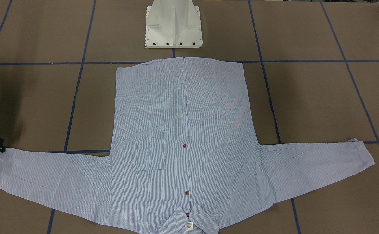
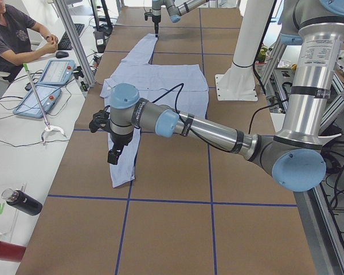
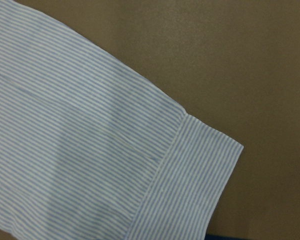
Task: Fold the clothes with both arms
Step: 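Reach the right gripper to the nearest sleeve cuff and grasp it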
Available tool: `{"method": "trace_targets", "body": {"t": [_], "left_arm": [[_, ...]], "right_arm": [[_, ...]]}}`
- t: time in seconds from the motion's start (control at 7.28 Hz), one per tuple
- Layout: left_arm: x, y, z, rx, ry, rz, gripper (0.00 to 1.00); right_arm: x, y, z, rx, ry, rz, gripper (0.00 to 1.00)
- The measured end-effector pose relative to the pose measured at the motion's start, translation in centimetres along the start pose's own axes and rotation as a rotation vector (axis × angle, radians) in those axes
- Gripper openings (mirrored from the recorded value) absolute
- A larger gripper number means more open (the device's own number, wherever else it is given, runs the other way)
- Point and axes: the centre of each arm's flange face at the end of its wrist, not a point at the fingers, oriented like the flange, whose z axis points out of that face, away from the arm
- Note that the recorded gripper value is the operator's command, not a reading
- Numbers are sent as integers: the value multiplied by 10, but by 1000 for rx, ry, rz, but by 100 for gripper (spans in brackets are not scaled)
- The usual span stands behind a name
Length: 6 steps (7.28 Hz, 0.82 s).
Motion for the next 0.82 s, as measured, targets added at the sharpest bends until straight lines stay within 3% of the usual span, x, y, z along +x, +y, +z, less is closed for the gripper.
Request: {"method": "trace_targets", "body": {"t": [0.14,0.82], "left_arm": [[1,0,-2,3,0,0,100],[5,-1,-10,18,-3,3,100]], "right_arm": [[-2,1,3,-7,-2,0,72],[-17,-6,-3,-5,-33,-17,0]]}}
